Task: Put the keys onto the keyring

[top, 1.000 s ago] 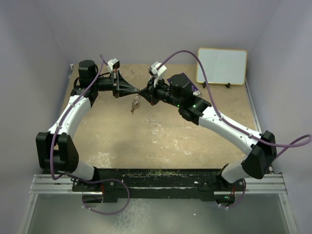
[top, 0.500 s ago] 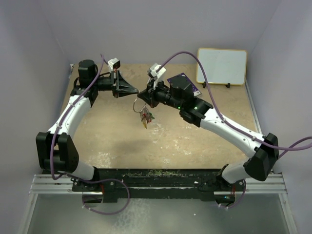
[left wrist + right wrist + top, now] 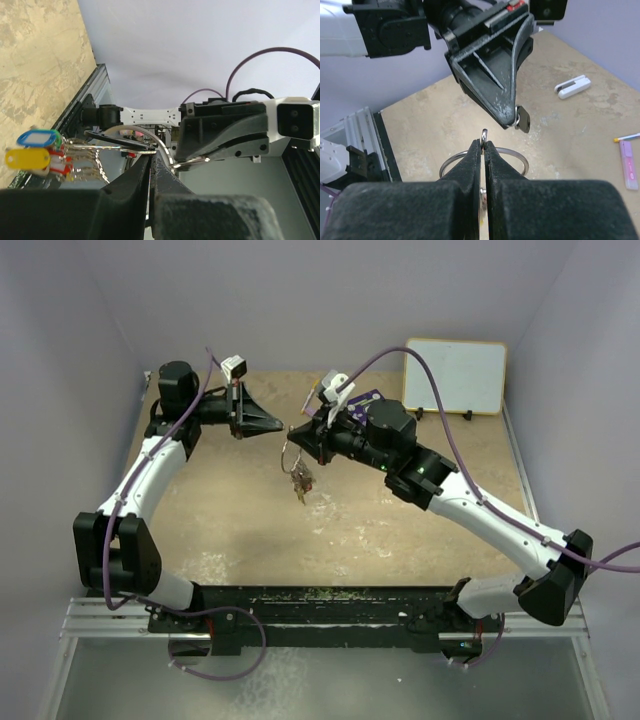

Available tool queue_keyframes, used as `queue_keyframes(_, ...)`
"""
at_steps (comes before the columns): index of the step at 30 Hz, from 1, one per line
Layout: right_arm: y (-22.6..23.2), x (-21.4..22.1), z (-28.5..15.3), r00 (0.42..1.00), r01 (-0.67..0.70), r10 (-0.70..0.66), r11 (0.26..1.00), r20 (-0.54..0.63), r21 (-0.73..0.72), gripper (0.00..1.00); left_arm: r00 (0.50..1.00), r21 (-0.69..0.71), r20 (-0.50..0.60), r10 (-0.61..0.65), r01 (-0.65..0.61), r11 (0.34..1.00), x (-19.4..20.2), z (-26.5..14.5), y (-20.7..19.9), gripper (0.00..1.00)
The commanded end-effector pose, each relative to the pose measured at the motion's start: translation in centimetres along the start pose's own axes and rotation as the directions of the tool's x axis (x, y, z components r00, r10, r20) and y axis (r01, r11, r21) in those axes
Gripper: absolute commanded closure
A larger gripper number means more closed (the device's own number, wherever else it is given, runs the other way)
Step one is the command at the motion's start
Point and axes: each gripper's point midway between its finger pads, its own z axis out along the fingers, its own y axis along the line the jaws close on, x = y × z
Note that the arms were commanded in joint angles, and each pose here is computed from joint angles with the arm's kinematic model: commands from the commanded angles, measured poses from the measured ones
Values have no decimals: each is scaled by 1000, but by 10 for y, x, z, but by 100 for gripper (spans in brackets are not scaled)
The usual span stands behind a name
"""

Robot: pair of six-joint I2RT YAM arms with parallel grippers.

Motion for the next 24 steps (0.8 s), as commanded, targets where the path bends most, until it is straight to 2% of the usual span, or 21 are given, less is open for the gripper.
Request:
queue_keyframes(1,11,-24,-2,995,39,-35,998,91,-52,100,989,50,-55,134,-131,990,21,-5,-29,96)
queue_keyframes(10,18,-19,-15,995,68,-62,994,78,-84,100,962,104,-239,132,-110,988,49,-13,-35,96)
queue_keyframes(12,22,-18,-18,995,72,-64,992,70,-108,100,952,126,-283,117,-84,988,58,-15,-36,96)
queue_keyframes(14,28,-16,-19,996,72,-65,987,59,-142,100,935,176,-351,55,8,984,71,-18,-43,96)
queue_keyframes(24,40,-25,-40,993,108,-98,977,60,-183,100,934,193,-353,44,27,981,78,-19,-37,96)
